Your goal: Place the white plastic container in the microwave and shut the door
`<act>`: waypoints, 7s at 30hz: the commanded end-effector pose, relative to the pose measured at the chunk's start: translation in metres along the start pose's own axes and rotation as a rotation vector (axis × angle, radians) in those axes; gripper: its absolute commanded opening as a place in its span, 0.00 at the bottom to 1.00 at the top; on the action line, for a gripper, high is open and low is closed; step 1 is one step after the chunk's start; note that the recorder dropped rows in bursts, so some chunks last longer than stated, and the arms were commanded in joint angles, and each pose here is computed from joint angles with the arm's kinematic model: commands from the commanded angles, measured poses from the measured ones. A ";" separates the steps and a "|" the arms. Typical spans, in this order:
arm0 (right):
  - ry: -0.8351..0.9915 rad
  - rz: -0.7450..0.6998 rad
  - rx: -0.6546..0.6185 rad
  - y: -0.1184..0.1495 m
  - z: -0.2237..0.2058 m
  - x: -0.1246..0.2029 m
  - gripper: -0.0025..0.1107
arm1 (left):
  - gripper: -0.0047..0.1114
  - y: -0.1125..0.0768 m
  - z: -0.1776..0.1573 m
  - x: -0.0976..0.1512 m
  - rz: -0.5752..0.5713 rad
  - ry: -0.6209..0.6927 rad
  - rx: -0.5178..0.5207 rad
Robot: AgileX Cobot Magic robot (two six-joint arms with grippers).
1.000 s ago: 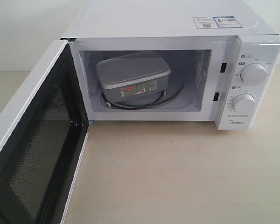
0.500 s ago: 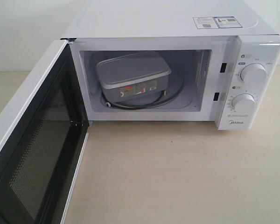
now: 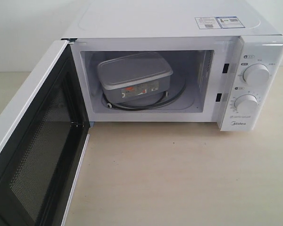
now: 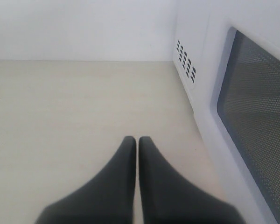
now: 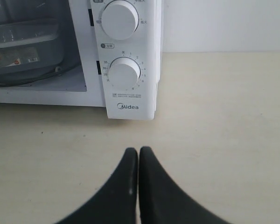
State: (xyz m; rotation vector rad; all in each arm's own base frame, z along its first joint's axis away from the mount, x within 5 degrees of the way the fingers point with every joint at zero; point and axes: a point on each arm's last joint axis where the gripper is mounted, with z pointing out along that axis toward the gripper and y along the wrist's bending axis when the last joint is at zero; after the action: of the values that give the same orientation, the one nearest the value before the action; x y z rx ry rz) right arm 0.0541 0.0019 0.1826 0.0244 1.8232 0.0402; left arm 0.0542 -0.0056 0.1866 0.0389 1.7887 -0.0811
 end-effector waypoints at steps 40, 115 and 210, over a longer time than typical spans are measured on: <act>-0.009 -0.002 0.003 0.000 0.000 -0.001 0.02 | 0.08 -0.001 -0.047 -0.144 0.021 -0.599 -0.039; -0.009 -0.002 0.003 0.000 0.000 -0.001 0.02 | 0.08 -0.140 0.220 -0.141 0.011 0.565 0.644; -0.554 0.004 0.010 0.003 -0.042 -0.121 0.02 | 0.08 -0.084 0.062 -0.167 0.341 0.172 0.639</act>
State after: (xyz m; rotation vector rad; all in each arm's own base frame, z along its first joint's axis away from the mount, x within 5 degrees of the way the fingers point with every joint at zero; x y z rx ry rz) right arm 0.0398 0.0007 0.2924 0.0391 1.1840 0.0560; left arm 0.1443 -0.0900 0.3417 0.8230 1.8228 -0.4033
